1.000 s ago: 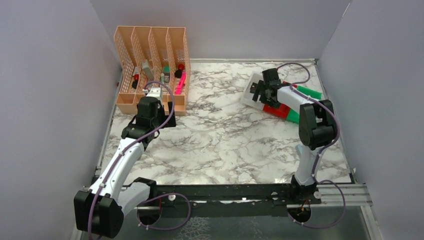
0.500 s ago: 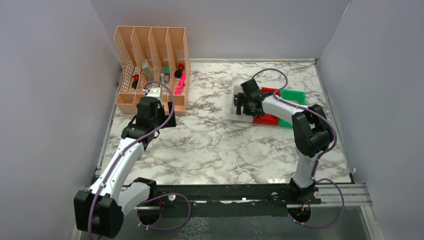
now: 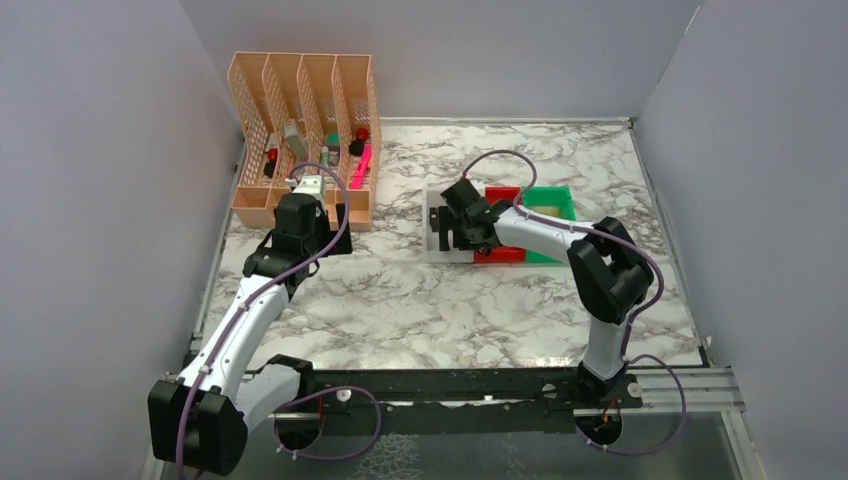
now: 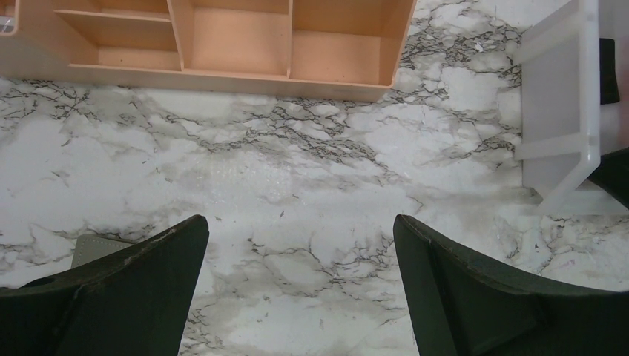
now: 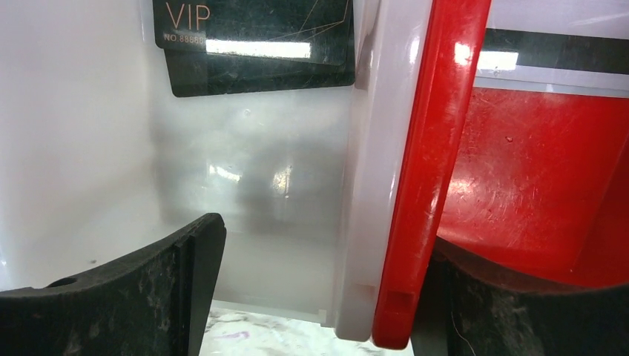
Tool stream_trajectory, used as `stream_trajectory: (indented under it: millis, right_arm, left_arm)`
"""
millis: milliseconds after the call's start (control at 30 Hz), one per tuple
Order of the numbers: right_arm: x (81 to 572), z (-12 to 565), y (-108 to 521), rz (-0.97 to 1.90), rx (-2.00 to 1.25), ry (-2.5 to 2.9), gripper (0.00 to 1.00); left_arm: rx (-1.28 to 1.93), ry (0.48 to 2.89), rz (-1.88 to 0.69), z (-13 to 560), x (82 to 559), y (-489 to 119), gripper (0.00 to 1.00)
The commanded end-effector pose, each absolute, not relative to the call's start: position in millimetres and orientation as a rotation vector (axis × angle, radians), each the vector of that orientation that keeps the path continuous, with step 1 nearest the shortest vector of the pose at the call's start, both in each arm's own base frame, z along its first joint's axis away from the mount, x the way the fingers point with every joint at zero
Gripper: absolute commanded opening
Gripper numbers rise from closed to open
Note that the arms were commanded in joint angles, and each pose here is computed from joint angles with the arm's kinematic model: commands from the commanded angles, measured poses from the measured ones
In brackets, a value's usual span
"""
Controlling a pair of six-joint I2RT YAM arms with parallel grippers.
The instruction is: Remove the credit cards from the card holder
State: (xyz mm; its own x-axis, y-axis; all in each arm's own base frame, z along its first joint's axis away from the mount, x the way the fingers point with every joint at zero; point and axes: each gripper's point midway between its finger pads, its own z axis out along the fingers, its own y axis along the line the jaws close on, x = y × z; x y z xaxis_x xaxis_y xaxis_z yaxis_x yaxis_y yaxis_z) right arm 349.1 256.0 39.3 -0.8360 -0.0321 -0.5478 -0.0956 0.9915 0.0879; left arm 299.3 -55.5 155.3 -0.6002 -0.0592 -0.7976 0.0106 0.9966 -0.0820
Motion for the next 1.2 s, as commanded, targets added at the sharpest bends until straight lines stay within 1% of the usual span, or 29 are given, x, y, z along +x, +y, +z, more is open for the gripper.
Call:
stream_trajectory:
  millis: [0,167,367,567,733,833,1000,1167]
  right_arm:
    - [337,37,280,0.174,-0.068,2.577,0.85]
    - [332,38,304,0.212,-0.098,2.575,0.85]
    - [343,43,321,0.25,-0.092,2.559,0.85]
    - [355,38,323,0.176,-0.122,2.564,0.85]
    - [356,57,319,0.173,-0.141,2.527,0.86]
    - [354,79,315,0.197,-0.156,2.488,0.87]
    - [342,119,312,0.298,-0.211,2.421,0.89]
    - [322,141,294,0.332,-0.231,2.383,0.9]
  left_arm:
    - [-0.023,2.207,-0.085,159,301,-54,0.99]
    - [-0.026,2.21,-0.078,159,300,-53,0.99]
    - [-0.025,2.222,-0.075,156,301,-53,0.99]
    - [-0.028,2.233,-0.069,153,300,-52,0.99]
    - [-0.07,2.238,-0.021,151,300,-45,0.99]
    - [-0.171,2.249,0.064,148,300,-30,0.99]
    - [-0.434,2.213,0.217,148,298,0,0.99]
    - [-0.676,2.148,0.41,144,289,37,0.99]
